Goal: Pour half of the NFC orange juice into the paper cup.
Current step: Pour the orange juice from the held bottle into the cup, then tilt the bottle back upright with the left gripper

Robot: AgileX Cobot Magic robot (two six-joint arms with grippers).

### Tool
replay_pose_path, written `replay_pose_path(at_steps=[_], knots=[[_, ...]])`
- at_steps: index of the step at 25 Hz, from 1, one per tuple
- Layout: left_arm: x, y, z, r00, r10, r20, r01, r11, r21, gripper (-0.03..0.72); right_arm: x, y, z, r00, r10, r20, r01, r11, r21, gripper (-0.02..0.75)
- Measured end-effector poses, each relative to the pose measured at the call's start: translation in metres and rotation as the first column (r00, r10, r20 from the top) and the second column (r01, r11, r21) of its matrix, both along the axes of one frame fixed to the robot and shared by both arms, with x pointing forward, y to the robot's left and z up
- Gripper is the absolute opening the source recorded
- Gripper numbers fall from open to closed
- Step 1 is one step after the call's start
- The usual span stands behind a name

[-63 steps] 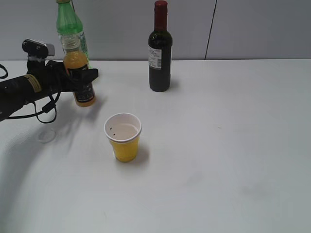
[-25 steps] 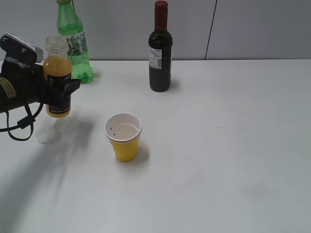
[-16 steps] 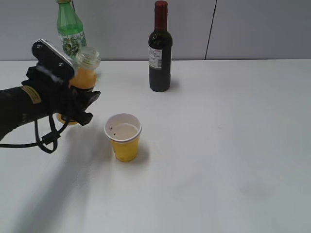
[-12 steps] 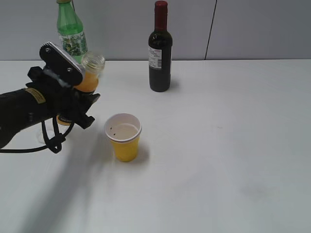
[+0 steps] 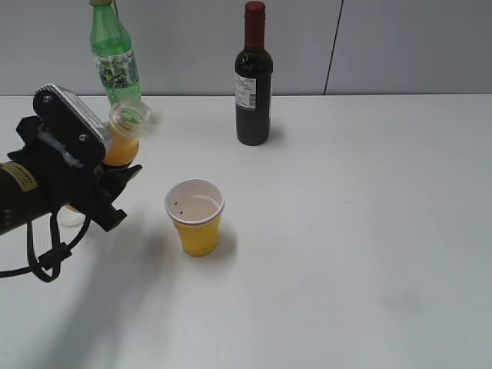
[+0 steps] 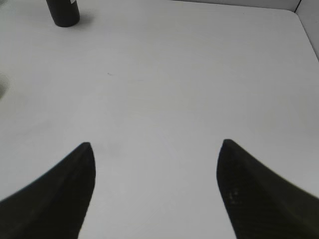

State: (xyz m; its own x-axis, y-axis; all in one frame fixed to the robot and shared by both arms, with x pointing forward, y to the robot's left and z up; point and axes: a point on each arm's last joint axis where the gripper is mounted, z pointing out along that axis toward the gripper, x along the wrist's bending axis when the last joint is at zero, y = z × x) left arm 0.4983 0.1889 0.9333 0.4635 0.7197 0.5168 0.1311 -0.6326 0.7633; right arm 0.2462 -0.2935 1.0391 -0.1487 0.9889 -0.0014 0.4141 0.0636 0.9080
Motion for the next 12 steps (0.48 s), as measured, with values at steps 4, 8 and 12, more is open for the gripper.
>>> replay_pose_path(at_steps=[4,8,12], knots=[[-0.0026,0.0011,0.0003,0.999,-0.033,0.02,0.031,0.997,0.069,0.472,0.0,0.0,0.0,1.0,0.0,0.0,0.0,1.0,0.0,0.573],[-0.003,0.0013,-0.0004,0.998,-0.063,0.031,0.058,0.989,0.137,0.472,0.0,0.0,0.0,1.0,0.0,0.0,0.0,1.0,0.0,0.573],[-0.003,0.0014,-0.0004,0.995,-0.087,0.044,0.078,0.979,0.19,0.472,0.0,0.0,0.0,1.0,0.0,0.0,0.0,1.0,0.0,0.573]])
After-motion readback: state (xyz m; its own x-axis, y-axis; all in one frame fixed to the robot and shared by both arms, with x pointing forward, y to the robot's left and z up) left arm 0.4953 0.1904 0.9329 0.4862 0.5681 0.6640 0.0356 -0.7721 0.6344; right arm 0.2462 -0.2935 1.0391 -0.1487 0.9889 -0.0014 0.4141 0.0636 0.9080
